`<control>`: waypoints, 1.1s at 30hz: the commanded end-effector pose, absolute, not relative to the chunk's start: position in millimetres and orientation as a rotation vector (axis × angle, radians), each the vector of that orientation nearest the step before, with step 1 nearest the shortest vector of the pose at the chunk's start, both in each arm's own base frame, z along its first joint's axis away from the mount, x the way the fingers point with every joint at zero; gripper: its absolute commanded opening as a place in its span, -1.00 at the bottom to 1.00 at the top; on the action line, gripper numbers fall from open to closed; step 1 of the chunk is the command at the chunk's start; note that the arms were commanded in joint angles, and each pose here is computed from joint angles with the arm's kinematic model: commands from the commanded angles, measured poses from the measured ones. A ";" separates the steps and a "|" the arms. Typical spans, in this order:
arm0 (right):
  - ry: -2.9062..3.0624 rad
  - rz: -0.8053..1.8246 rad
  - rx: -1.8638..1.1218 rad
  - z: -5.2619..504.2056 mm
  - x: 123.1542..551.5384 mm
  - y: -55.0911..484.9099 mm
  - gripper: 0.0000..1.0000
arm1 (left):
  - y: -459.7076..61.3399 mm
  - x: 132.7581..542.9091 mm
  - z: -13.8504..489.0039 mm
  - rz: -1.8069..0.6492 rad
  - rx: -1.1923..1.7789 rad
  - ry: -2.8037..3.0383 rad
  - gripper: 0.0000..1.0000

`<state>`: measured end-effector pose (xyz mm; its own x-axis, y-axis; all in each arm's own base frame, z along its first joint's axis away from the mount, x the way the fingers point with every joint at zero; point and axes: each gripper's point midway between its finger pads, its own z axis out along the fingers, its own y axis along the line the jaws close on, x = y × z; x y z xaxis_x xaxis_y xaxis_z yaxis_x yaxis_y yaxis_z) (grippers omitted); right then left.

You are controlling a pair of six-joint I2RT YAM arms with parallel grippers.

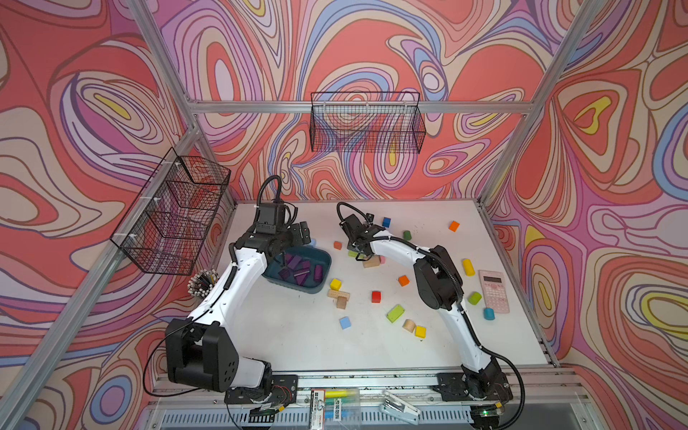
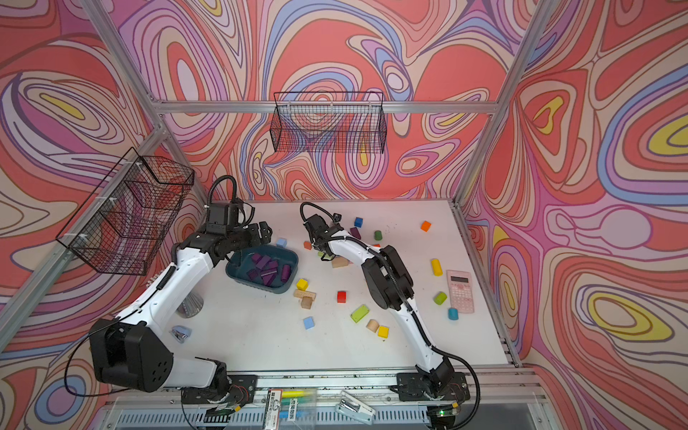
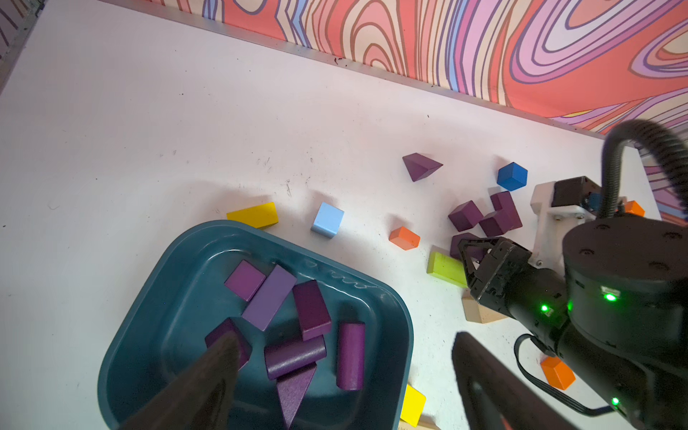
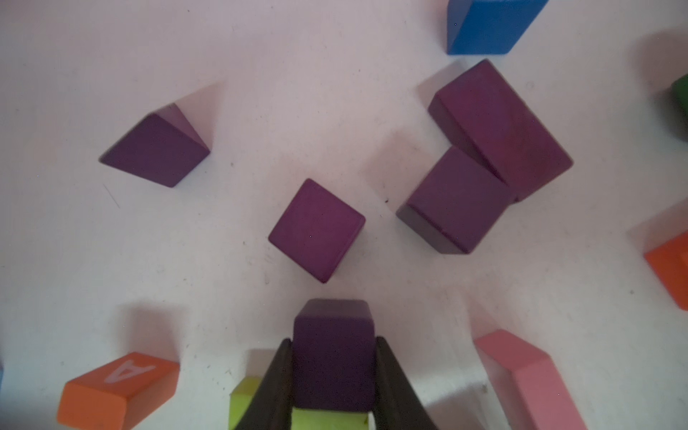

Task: Pick purple bricks into the storage bin
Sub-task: Pick up the building block from the center of the board.

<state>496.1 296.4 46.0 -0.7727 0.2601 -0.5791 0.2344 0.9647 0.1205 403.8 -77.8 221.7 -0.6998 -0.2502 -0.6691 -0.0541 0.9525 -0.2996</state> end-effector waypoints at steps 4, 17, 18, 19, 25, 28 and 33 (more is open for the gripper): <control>2.418 0.115 0.319 68.5 506.7 305.1 -0.53 | -78.5 406.9 217.7 -0.369 -0.233 2.337 0.84; 2.340 0.347 0.295 147.0 489.5 312.5 -0.57 | -84.1 408.4 212.0 -0.411 -0.223 2.364 0.83; 2.339 0.368 0.294 152.1 486.8 312.9 -0.57 | -83.6 408.3 211.8 -0.408 -0.224 2.365 0.83; 2.340 0.397 0.288 157.7 482.9 314.2 -0.57 | -83.5 408.4 211.9 -0.408 -0.222 2.365 0.83; 2.346 0.561 0.261 185.7 459.2 320.2 -0.57 | -83.6 407.8 214.7 -0.410 -0.217 2.361 0.83; 2.350 0.634 0.231 198.3 448.0 323.9 -0.57 | -81.7 407.8 214.4 -0.399 -0.217 2.360 0.83; 2.356 0.770 0.139 209.1 431.6 337.2 -0.57 | -80.7 408.3 209.9 -0.385 -0.213 2.375 0.82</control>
